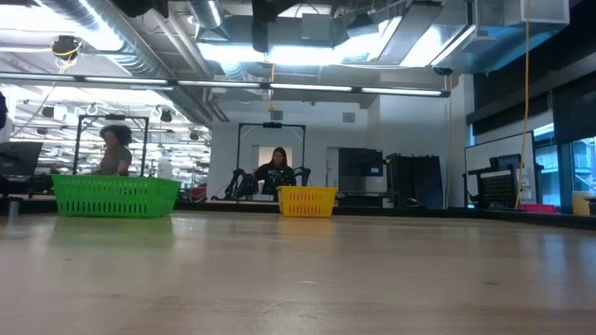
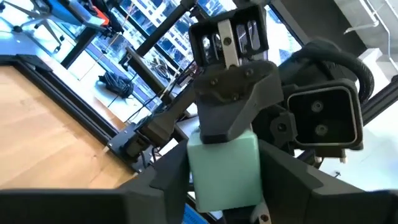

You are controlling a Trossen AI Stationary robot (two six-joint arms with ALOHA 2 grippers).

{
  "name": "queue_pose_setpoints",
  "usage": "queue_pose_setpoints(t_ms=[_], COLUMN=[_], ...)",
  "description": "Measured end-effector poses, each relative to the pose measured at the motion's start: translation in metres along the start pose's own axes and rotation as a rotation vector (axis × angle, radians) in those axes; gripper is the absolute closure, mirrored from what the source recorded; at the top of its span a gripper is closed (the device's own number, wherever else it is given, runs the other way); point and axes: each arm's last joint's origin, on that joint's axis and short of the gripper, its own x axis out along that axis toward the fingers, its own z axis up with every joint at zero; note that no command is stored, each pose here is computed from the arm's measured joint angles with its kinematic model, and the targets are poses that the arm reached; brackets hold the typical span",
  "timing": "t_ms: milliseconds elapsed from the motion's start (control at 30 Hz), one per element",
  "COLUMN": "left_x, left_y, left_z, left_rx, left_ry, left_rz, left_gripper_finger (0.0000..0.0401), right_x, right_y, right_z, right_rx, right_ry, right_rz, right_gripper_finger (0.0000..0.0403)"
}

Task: Sort & place blocks by color
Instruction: Put the light blue block into the blue bin

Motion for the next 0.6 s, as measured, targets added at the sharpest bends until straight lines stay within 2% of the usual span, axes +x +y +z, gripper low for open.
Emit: queue_pose_setpoints(t_ms=[133, 300, 433, 600], left_x=[-0.001, -0.004, -0.015, -0.039], left_y=[0.002, 0.008, 0.008, -0.001], left_z=[0.009, 0.026, 0.047, 0.060], left_rx=[0.013, 0.027, 0.055, 0.187], left_ry=[0.017, 0.044, 0.071, 0.054], left_rz=[-0.033, -0.085, -0.108, -0.092], left_gripper_finger=[0.0207, 0.0189, 0.0189, 0.0189], right_x=[-0.004, -0.014, -0.030, -0.051], right_y=[-0.003, -0.009, -0.017, -0.026], right_z=[0.000, 0.001, -0.002, -0.005], right_rx=[-0.008, -0.012, 0.048, 0.164], right_ry=[0.034, 0.065, 0.142, 0.224], right_rz=[-0.025, -0.021, -0.010, 0.003], right_gripper_finger=[0.0260, 0.0263, 0.0264, 0.0263])
